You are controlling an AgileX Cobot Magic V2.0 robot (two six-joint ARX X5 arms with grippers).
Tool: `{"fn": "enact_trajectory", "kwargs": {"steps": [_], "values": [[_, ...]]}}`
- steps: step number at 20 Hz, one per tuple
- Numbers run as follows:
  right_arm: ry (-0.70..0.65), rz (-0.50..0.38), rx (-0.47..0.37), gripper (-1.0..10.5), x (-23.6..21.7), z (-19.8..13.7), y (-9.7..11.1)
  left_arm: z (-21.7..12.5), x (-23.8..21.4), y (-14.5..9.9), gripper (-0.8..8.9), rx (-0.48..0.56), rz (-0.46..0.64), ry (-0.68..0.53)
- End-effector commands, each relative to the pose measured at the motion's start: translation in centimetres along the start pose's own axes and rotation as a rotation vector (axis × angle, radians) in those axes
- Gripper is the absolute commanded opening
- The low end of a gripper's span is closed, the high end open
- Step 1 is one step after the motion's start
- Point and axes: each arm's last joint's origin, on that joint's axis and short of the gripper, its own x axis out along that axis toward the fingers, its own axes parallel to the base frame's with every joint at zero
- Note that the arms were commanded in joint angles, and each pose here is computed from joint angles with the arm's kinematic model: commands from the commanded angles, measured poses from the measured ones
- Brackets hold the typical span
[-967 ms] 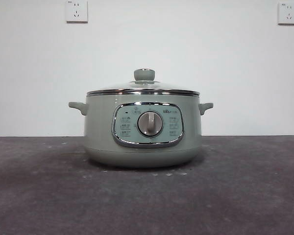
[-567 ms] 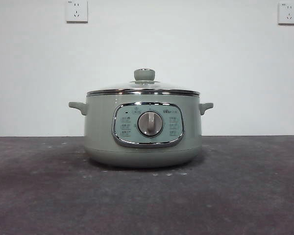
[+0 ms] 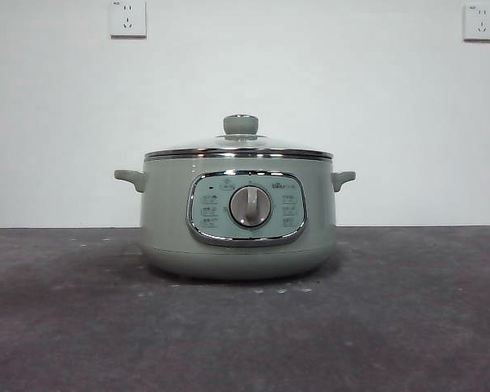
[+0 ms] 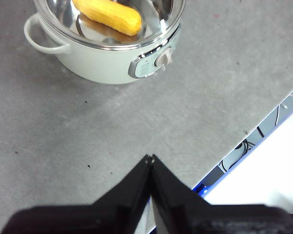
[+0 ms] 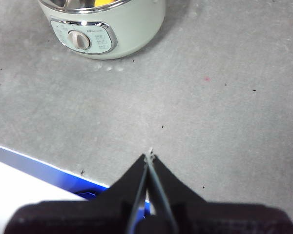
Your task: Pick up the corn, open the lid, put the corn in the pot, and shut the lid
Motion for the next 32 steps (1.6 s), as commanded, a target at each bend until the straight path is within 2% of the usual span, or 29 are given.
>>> {"fn": "enact_trajectory", "kwargs": {"steps": [1, 2, 5, 7, 9, 12, 14, 20, 26, 29, 32], "values": [[0.029, -0.009, 0.004, 0.0, 0.1, -0.3, -0.1, 0.8, 0.1, 0.1, -0.03, 0.038, 0.01, -0.076], [0.029, -0.009, 0.004, 0.0, 0.1, -0.3, -0.1, 1.4, -0.1, 0.2, -0.03, 0.072, 0.02, -0.155], [0.029, -0.009, 0.004, 0.0, 0.1, -0.3, -0.1, 2.3, -2.1, 0.9, -0.03, 0.207, 0.125, -0.498], [0.029, -0.009, 0.004, 0.0, 0.1, -0.3, -0.1, 0.9, -2.4, 1.7, -0.03, 0.231, 0.161, -0.679], [0.029, -0.009, 0.004, 0.0, 0.1, -0.3, -0.1, -2.0, -1.4, 2.7, -0.03, 0.234, 0.228, -0.784], [0.029, -0.009, 0.004, 0.0, 0.1, -0.3, -0.1, -7.0, 1.5, 3.9, -0.03, 0.184, 0.379, -0.819], [0.029, -0.009, 0.004, 0.0, 0.1, -0.3, -0.1, -10.0, 3.7, 4.3, -0.03, 0.162, 0.439, -0.829], [0.029, -0.009, 0.004, 0.0, 0.1, -0.3, -0.1, -17.0, 10.3, 4.9, -0.03, 0.053, 0.409, -0.798], [0.029, -0.009, 0.004, 0.0, 0.1, -0.3, -0.1, -20.3, 14.6, 5.7, -0.03, -0.041, 0.374, -0.756], [0.029, -0.009, 0.004, 0.0, 0.1, -0.3, -0.1, -21.1, 15.7, 6.1, -0.03, -0.083, 0.378, -0.721], [0.029, -0.009, 0.004, 0.0, 0.1, -0.3, -0.1, -21.1, 15.7, 6.1, -0.03, -0.083, 0.378, -0.724]]}}
